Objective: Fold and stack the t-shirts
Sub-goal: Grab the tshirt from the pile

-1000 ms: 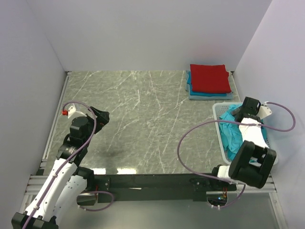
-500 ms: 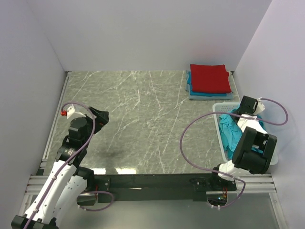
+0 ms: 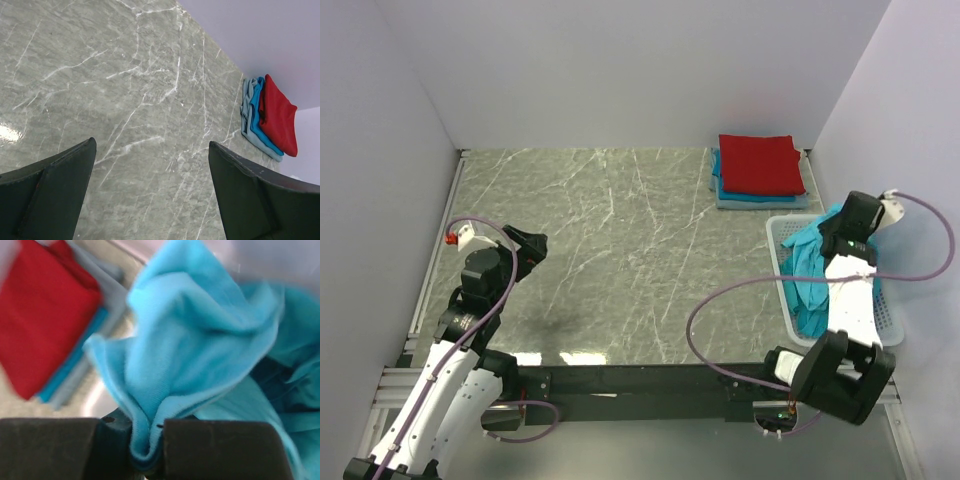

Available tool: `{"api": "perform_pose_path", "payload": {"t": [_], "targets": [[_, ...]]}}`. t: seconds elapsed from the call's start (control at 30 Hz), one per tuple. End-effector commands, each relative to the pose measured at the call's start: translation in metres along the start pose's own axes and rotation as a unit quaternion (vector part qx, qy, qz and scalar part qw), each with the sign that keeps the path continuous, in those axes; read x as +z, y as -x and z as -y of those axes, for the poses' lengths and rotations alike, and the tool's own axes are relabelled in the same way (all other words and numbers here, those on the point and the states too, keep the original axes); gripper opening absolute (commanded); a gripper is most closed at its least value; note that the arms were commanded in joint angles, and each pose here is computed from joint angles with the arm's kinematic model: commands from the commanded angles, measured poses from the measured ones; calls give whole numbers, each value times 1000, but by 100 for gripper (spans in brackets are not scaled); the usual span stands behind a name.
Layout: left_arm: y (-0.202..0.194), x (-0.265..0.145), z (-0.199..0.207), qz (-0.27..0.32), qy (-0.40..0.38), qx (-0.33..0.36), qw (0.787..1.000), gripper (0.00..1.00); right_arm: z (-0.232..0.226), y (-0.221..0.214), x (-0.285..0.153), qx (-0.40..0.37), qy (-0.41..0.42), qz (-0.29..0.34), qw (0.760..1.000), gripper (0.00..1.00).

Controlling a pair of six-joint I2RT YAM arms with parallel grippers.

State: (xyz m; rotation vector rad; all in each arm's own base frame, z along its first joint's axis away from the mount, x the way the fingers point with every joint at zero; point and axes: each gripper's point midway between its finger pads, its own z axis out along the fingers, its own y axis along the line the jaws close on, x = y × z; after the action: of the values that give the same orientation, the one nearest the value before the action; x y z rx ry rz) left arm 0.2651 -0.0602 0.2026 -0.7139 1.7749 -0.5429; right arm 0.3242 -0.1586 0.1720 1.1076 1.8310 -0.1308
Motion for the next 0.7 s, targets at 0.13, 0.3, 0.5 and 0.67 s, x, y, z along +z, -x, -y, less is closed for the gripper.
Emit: {"api": "perform_pose_path", "payload": {"t": [0.13, 0.3, 0.5, 0.67], "targets": [[10, -1, 8, 16, -12, -5, 1000, 99, -49, 95, -94, -26, 98, 97, 990, 0], [11, -3, 5, 18, -4, -7, 1000, 99, -90, 144, -159, -34, 190, 144, 971, 0], [14, -5, 4, 24, 1, -9, 1000, 99, -144, 173, -213, -81, 278, 155, 945, 0], [15, -6, 4, 22, 4, -12, 1000, 99, -207, 166, -255, -143, 341, 135, 919, 0]]}}
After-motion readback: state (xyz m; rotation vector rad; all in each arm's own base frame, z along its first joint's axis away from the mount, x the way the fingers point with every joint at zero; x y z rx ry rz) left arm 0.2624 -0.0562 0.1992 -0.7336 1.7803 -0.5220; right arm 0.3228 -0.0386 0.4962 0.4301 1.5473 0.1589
